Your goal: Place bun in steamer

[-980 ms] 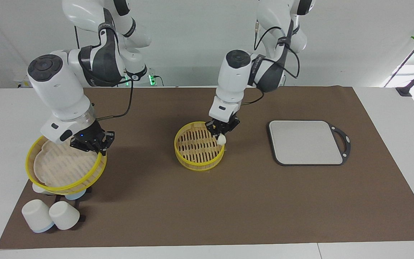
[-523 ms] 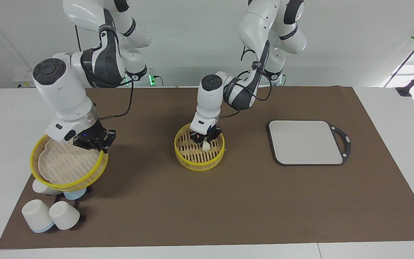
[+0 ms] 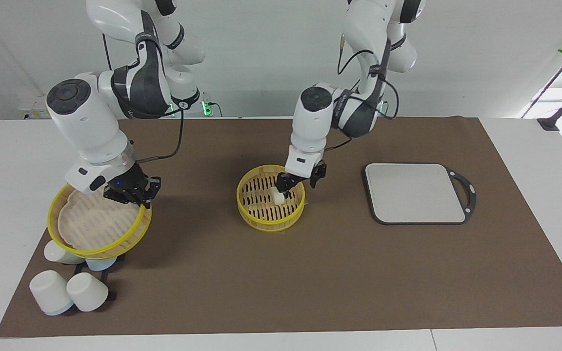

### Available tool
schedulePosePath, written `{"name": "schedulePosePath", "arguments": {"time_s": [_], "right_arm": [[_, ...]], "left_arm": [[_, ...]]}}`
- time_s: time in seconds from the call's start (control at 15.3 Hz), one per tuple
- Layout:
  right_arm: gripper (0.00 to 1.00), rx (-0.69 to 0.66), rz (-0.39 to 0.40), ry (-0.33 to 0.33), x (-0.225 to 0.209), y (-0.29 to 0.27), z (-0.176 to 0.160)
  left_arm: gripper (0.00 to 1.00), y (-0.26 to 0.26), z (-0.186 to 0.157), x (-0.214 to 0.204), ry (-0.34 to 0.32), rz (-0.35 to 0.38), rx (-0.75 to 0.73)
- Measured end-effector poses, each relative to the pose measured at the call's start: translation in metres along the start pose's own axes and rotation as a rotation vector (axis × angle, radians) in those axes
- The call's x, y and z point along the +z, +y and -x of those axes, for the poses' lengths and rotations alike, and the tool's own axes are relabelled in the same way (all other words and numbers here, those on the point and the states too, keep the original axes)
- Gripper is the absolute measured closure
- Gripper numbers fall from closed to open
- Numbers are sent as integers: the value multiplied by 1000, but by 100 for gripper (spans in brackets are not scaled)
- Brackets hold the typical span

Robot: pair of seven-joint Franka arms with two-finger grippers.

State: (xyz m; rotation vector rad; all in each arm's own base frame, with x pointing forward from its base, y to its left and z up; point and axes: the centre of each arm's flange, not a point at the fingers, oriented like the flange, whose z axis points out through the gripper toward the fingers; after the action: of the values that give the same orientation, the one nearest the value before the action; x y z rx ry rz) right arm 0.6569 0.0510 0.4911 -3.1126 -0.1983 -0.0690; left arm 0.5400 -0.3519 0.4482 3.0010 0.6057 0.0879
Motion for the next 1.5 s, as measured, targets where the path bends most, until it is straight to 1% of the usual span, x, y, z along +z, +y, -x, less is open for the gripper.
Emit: {"name": "schedulePosePath", "arguments": {"time_s": [0.13,0.33,0.46,0.52,0.65,0.78,0.98,1.5], "right_arm": [[91,66,-8,19,-1,-57,-2],[91,146,-24,54,-2,-188,11],[91,185,-27,62,5,-262,29],[91,203,-22,62,12,-291,38],[91,227,6,66,31,-334,51],[91,247,23,62,57,-366,60],[91,254,-4,83,84,-402,64],[91,254,-27,106,105,-407,59]], "left_arm": [[0,-48,-34,-55,-1,-2,-33],[0,-135,-82,-113,-32,-32,43],[0,-193,-109,-138,-62,-47,126],[0,-215,-117,-146,-77,-51,158],[0,-240,-124,-155,-99,-56,207],[0,-247,-123,-158,-127,-65,246],[0,-250,-118,-168,-144,-77,291],[0,-271,-115,-187,-155,-82,315]]}}
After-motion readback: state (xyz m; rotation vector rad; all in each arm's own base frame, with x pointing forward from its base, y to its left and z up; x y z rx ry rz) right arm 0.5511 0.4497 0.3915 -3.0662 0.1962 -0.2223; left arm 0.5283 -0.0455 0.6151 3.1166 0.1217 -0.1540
